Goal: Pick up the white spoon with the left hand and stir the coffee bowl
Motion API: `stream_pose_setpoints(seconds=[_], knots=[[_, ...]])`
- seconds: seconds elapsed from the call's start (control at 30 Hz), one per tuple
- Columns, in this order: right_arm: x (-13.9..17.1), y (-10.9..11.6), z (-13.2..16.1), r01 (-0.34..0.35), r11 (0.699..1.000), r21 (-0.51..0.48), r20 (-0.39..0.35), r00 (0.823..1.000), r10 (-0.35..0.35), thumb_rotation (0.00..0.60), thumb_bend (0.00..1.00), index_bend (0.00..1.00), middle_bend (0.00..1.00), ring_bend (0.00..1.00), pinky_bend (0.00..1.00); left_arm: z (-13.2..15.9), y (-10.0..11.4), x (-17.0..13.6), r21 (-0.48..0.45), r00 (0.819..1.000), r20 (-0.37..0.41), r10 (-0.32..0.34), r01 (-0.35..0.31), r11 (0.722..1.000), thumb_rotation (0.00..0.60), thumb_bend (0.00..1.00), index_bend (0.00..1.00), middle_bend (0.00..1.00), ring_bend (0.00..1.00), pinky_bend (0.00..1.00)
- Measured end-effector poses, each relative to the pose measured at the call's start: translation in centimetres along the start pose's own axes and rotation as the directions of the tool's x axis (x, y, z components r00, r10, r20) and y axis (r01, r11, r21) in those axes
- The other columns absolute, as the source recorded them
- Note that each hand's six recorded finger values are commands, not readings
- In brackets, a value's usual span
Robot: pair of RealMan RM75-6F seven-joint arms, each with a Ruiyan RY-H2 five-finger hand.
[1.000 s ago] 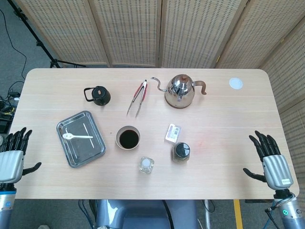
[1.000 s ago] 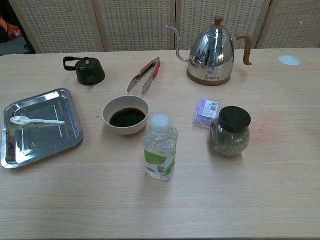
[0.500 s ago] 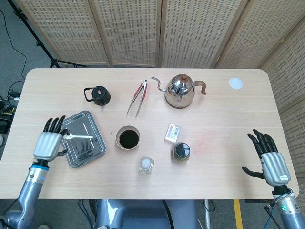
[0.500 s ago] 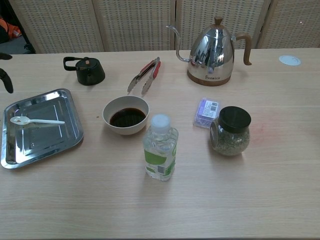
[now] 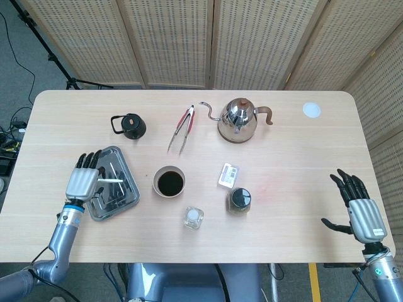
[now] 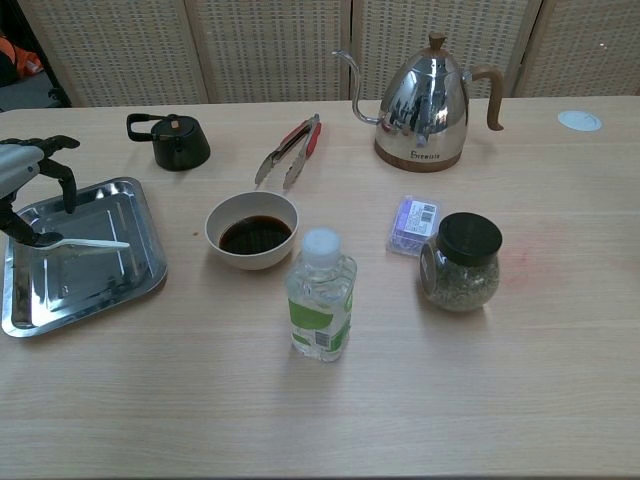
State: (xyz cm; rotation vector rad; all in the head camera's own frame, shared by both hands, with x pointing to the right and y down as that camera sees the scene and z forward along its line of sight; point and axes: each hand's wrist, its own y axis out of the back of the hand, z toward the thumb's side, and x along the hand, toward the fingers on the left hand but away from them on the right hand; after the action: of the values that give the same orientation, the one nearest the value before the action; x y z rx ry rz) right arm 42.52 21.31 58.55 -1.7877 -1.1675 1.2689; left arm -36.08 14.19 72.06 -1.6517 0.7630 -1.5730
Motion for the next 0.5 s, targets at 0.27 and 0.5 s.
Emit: stream_pose_setpoints(seconds=[0.27,0.5], knots=[[0.0,-0.1,0.0,-0.015,1.0,-0.012,-0.003,1.0,0.015,0.6,0.0,0.0,0.0,0.0,0.0,0.6,-0.8,1.5,0.02,1.0,0.003,-0.01,0.01,1.0,0.6,0.33,0.54,0.0,0.0,0.0],[0.0,0.0,-0.1,-0.014,1.0,-0.022,0.001,1.0,0.014,0.6,0.0,0.0,0.0,0.0,0.0,1.5,-2.0,2.7,0.022,0.999,-0.006,-0.037,0.037,0.999,0.6,0.35,0.54,0.0,0.0,0.0]])
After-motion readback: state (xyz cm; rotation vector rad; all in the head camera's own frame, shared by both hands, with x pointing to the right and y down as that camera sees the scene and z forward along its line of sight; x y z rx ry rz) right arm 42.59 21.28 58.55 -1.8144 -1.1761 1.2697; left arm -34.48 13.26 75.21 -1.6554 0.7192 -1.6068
